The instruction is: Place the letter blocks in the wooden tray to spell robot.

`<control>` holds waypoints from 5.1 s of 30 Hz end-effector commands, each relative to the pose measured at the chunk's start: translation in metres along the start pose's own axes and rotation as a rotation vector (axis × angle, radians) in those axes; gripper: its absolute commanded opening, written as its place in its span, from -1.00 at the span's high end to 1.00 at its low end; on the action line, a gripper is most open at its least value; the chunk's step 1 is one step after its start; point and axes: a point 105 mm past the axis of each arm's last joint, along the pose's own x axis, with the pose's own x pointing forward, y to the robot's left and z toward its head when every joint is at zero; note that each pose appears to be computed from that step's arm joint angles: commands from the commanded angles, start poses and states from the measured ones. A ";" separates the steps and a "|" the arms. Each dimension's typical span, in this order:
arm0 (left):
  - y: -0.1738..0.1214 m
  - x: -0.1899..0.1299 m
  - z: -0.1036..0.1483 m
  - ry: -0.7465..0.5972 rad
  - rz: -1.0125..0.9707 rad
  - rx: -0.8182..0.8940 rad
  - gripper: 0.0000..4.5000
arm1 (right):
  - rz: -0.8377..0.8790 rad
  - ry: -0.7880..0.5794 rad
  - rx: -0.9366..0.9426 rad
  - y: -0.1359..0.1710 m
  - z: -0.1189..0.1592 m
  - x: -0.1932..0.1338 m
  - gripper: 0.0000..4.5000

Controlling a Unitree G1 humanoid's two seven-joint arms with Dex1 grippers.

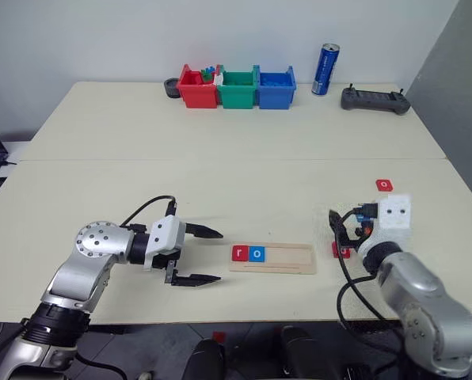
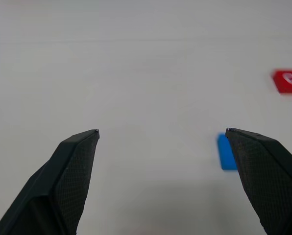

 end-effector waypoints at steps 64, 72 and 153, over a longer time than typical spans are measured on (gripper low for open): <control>0.001 0.002 0.003 0.017 0.061 0.072 -1.00 | 0.942 0.288 -0.705 0.094 -0.025 0.030 0.35; -0.001 0.001 0.003 0.019 0.060 0.068 -1.00 | 0.965 0.294 -0.719 0.098 -0.027 0.029 0.35; -0.003 -0.006 -0.008 -0.008 0.130 0.026 -1.00 | 0.221 0.014 -0.374 -0.037 0.042 0.039 -0.36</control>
